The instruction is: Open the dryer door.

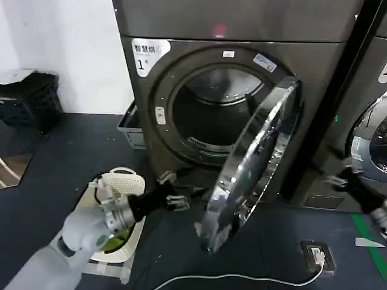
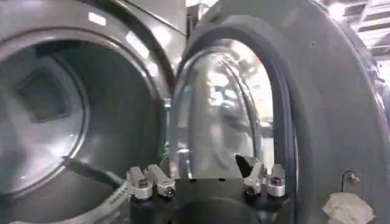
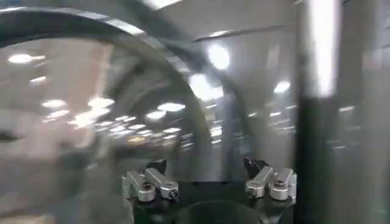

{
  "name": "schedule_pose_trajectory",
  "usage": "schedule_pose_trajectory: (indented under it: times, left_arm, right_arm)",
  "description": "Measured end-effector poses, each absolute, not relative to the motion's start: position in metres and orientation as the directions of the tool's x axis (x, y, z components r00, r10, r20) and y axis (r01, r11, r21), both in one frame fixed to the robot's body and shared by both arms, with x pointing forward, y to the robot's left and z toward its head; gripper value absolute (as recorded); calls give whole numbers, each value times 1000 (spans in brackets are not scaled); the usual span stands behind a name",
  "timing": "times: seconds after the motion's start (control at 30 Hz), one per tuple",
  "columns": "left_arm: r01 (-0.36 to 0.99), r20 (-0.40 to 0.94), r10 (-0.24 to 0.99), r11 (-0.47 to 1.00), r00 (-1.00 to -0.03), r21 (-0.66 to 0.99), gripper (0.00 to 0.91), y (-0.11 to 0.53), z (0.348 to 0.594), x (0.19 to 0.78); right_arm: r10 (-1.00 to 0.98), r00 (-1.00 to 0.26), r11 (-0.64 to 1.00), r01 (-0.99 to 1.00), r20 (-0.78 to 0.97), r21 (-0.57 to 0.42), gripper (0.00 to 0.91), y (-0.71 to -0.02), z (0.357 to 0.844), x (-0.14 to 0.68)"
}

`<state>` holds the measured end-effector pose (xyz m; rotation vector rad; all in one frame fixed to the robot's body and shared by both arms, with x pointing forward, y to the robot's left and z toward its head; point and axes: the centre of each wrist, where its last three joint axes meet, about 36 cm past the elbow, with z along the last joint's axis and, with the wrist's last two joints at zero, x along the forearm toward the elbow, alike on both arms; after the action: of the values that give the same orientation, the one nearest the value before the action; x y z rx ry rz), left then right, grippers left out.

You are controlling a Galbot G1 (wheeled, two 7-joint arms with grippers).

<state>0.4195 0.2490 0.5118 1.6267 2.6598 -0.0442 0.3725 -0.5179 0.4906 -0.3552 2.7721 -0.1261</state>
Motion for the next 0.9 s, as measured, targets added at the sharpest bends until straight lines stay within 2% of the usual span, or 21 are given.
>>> schedule_pose_trajectory:
  times: [0.17, 0.33, 0.63, 0.9]
  left_arm:
    - [910, -45, 909, 414, -414, -13, 907, 235, 511, 416]
    - [928, -47, 927, 372, -372, -12, 907, 222, 509, 414]
    - [948, -36, 948, 314, -316, -46, 907, 185, 497, 416]
    - [965, -40, 965, 256, -259, -54, 907, 152, 492, 426]
  right_arm:
    - [18, -936, 989, 67, -352, -128, 907, -532, 515, 348]
    - [213, -911, 939, 291, -353, -185, 907, -547, 535, 320]
    - [486, -796, 804, 569, -360, -174, 907, -556, 558, 283]
    - [629, -689, 680, 712, -360, -175, 907, -583, 580, 245]
